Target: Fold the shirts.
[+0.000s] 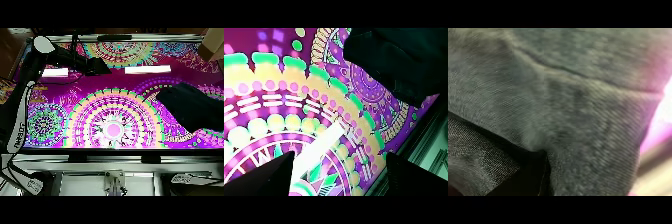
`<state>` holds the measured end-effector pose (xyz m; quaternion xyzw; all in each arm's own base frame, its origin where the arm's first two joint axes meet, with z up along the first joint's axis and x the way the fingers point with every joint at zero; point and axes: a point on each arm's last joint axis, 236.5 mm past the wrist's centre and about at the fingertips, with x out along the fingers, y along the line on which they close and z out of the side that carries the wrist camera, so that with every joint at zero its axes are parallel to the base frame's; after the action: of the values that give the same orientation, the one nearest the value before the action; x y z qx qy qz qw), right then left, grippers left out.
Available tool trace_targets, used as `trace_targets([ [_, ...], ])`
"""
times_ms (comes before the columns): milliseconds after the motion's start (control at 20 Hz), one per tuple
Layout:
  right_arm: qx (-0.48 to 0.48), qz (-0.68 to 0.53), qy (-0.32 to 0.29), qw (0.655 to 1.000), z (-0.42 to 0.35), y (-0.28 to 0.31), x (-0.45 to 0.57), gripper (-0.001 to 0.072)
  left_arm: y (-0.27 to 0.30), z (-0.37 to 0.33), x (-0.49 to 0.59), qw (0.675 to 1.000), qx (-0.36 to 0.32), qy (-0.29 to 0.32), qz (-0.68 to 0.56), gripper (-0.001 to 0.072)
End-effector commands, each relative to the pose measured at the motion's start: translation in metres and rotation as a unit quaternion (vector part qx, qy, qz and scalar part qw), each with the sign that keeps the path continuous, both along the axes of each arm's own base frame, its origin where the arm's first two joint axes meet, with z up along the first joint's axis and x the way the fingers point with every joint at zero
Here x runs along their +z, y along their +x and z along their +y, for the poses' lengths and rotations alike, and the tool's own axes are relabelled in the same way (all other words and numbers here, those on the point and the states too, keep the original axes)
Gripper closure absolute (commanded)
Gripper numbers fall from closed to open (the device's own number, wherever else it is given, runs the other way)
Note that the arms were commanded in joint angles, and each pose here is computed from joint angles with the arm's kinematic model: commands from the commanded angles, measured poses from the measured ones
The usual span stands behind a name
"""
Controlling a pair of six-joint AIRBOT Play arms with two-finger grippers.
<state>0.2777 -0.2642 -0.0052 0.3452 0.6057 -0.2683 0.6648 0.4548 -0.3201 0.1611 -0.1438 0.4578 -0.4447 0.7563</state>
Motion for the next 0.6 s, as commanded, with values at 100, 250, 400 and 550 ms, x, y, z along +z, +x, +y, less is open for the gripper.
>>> trace_targets([
  [100,-0.085,0.059,0.002,0.995,0.032,-0.116,-0.016,0.0625,0.004,0.006,0.000,1.000,0.004,0.001,-0.003,0.0049],
  [250,-0.113,0.027,0.020,0.993,0.073,-0.131,-0.032,0.0622,0.008,0.012,0.000,1.000,0.011,0.001,-0.003,0.0048],
  [400,-0.057,0.013,0.007,0.998,0.083,-0.134,-0.027,0.0081,0.004,0.024,-0.008,1.000,0.004,0.021,0.010,0.0048],
  [550,-0.041,0.024,-0.094,0.994,0.043,-0.146,0.032,0.0085,-0.019,0.058,-0.038,0.993,-0.023,0.097,0.060,0.0048],
])
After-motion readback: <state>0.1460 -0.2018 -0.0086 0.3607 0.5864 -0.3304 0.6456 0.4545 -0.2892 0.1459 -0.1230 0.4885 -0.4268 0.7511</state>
